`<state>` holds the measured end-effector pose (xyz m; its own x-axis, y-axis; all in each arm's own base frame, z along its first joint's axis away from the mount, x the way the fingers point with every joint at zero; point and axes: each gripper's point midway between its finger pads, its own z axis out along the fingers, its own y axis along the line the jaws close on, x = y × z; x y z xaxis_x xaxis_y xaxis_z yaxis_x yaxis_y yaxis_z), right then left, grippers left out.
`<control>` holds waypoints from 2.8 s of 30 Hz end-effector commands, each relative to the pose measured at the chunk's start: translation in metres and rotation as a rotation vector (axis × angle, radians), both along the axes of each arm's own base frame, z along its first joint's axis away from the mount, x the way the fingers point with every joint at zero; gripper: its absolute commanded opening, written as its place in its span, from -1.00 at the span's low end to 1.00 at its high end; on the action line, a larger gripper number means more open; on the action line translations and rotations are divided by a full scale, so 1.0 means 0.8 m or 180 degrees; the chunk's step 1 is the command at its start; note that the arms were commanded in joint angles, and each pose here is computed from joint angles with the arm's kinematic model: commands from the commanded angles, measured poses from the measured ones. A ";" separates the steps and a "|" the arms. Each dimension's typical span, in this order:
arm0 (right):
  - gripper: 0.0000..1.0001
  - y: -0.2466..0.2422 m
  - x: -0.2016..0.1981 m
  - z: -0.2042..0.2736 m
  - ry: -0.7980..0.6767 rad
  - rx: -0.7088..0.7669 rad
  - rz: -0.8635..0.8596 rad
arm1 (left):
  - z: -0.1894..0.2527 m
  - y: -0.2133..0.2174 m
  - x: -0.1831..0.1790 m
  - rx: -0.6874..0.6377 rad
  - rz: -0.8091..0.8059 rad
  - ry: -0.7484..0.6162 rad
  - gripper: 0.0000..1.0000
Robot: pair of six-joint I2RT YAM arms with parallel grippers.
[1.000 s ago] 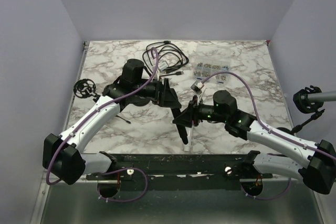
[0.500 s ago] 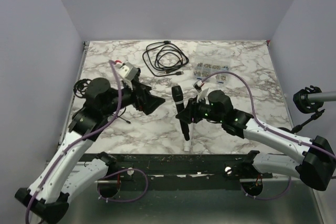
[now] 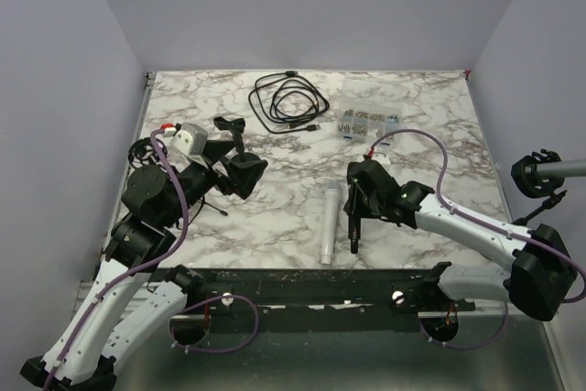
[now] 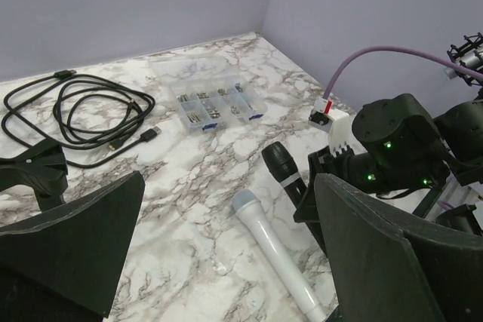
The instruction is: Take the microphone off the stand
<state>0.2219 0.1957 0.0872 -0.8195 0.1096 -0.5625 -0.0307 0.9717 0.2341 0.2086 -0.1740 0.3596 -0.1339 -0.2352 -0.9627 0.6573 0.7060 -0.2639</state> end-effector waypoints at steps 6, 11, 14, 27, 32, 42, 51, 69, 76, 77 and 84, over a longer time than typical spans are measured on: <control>-0.99 -0.013 -0.016 -0.046 0.0444 -0.0029 -0.0240 | 0.005 0.004 0.008 -0.0006 0.0095 -0.0080 0.97; -0.92 -0.005 -0.015 -0.061 0.0534 -0.0026 -0.0150 | 0.000 0.001 0.012 0.0044 0.0077 -0.0003 0.97; -0.82 -0.002 -0.018 -0.070 0.0581 0.0016 -0.0146 | -0.002 -0.002 0.013 0.0053 0.0048 0.0038 0.97; -0.22 -0.001 -0.022 -0.080 0.0596 0.0120 -0.0198 | -0.001 -0.007 0.010 0.0060 -0.0032 0.0033 0.97; 0.07 -0.005 -0.019 -0.077 0.0557 0.0047 -0.0203 | -0.003 -0.005 0.012 0.0064 -0.0006 0.0055 0.97; 0.50 -0.022 -0.004 -0.044 0.0308 -0.0144 -0.0305 | -0.006 -0.006 0.013 0.0064 -0.0007 0.0063 0.97; 0.54 -0.082 0.030 0.015 -0.0315 -0.0710 -0.0821 | -0.003 -0.010 0.010 0.0036 -0.0083 0.0071 0.97; 0.86 -0.248 0.029 0.287 -0.2246 -0.1557 -0.2328 | 0.003 -0.017 0.000 -0.0067 -0.0241 0.0037 0.97; 1.00 -0.290 0.008 0.349 -0.2426 -0.2050 -0.2711 | 0.007 -0.019 -0.006 -0.0112 -0.0305 0.0008 0.97; 1.00 -0.293 0.008 0.354 -0.2415 -0.2115 -0.2735 | 0.008 -0.019 -0.008 -0.0121 -0.0313 -0.0002 0.97; 1.00 -0.311 0.016 0.376 -0.2350 -0.2239 -0.2885 | 0.016 -0.018 -0.018 -0.0194 -0.0362 -0.0088 0.97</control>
<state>0.2350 -0.0401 0.3642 -0.1162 -0.0215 -0.9930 0.7197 0.6872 -0.0991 0.2029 -0.1869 0.3624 -0.1691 -0.2512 -0.9531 0.7077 0.6421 -0.2948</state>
